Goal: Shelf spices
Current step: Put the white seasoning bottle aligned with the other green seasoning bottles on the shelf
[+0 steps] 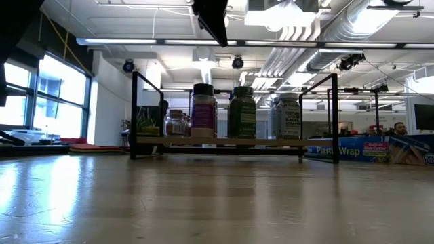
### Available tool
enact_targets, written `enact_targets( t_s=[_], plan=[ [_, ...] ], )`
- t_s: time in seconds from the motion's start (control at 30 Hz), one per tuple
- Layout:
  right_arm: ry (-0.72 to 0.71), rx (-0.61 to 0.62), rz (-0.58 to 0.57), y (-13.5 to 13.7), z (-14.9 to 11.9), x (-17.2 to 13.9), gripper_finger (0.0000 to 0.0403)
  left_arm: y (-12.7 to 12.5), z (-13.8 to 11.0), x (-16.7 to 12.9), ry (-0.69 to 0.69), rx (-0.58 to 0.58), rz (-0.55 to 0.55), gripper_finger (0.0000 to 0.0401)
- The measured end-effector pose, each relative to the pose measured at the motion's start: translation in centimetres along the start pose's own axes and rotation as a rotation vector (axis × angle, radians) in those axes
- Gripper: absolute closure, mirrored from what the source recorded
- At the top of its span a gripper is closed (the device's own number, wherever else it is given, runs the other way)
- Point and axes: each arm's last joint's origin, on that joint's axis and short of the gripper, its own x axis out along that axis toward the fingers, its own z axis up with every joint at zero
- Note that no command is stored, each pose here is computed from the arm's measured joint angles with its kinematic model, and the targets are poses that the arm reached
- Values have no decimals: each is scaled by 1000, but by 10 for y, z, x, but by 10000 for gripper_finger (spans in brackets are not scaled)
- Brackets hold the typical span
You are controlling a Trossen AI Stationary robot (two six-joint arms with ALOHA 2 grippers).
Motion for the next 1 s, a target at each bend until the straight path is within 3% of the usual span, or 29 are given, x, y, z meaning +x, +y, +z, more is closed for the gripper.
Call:
enact_targets(
  t_s=[0.3,0.57,0.7,0.87,1.0],
  plan=[
    [-10,-41,-109,1,3,22,75,-4,1,-1,-3,-11,-12,401],
    [9,-85,-133,7,3,42,81,-10,1,-2,-5,-22,-18,401],
    [-18,-89,-151,7,4,43,123,-11,1,-2,1,-21,-16,401],
    [-60,-107,-183,4,9,43,212,-10,-1,-7,2,-27,-12,401],
    [-47,-103,-177,1,13,42,215,-9,-3,-15,-14,-29,-10,401]
  ],
)
